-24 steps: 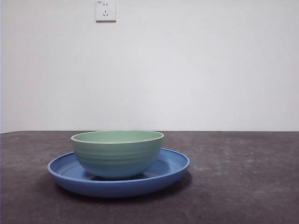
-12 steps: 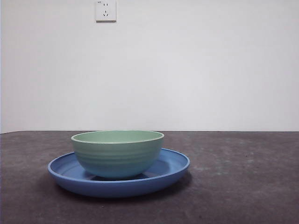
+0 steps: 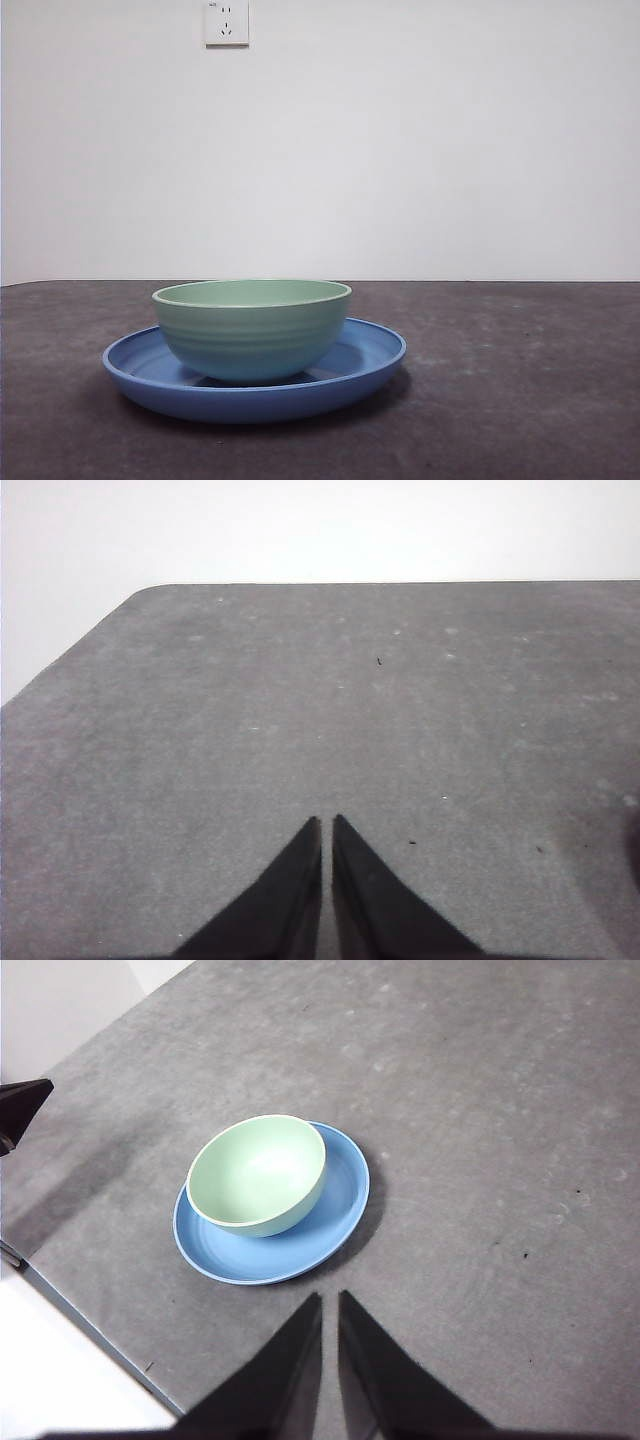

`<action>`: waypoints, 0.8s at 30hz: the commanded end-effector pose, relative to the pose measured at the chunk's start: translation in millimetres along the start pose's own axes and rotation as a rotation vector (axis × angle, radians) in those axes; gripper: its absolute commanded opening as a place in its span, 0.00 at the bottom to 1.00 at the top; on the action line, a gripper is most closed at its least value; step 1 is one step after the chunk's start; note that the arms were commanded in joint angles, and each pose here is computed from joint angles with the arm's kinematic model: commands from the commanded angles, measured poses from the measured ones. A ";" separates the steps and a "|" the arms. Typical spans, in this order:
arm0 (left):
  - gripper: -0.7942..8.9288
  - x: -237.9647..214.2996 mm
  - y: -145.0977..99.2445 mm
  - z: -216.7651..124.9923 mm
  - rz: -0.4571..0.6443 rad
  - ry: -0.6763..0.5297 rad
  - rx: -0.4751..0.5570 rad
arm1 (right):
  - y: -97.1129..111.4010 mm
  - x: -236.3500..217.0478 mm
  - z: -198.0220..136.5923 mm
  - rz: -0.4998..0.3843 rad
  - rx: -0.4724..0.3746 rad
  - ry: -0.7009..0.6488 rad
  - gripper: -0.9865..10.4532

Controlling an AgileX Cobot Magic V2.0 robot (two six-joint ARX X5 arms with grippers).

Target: Place the green bowl on the blue plate

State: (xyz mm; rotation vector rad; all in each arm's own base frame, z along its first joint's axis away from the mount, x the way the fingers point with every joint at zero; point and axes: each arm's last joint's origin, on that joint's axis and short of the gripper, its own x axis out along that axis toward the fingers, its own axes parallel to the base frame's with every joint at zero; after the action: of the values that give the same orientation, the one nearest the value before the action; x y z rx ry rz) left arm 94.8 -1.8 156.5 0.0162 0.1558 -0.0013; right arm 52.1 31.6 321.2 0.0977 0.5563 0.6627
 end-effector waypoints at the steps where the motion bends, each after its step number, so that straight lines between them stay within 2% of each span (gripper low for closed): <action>1: 0.10 1.9 0.1 -7.2 0.005 0.024 -0.004 | 0.8 -0.4 2.2 0.006 -0.004 -0.010 0.11; 10: 0.10 1.9 0.1 -7.2 0.005 0.024 -0.004 | 0.9 -1.2 2.0 0.006 -0.005 -0.018 0.11; 12: 0.10 1.9 0.1 -7.2 0.005 0.024 -0.004 | 0.2 -6.4 0.0 -0.021 -0.003 -0.045 0.11; 16: 0.10 1.9 0.1 -7.2 0.005 0.024 -0.004 | -7.3 -7.0 -4.5 -0.134 -0.114 -0.146 0.11; 19: 0.10 1.9 0.1 -7.2 0.005 0.024 -0.004 | -20.7 5.9 -15.0 -0.229 -0.169 -0.294 0.11; 22: 0.10 1.9 0.1 -7.2 0.005 0.024 -0.004 | -39.4 25.6 -35.9 -0.312 -0.187 -0.428 0.11; 24: 0.10 1.9 0.1 -7.2 0.004 0.024 -0.005 | -51.3 38.0 -52.4 -0.357 -0.185 -0.468 0.11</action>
State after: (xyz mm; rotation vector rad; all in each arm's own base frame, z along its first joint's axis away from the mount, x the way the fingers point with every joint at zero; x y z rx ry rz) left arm 94.8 -1.8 156.4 0.0162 0.1562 -0.0013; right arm 74.9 10.3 252.5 -0.0102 0.0791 0.3326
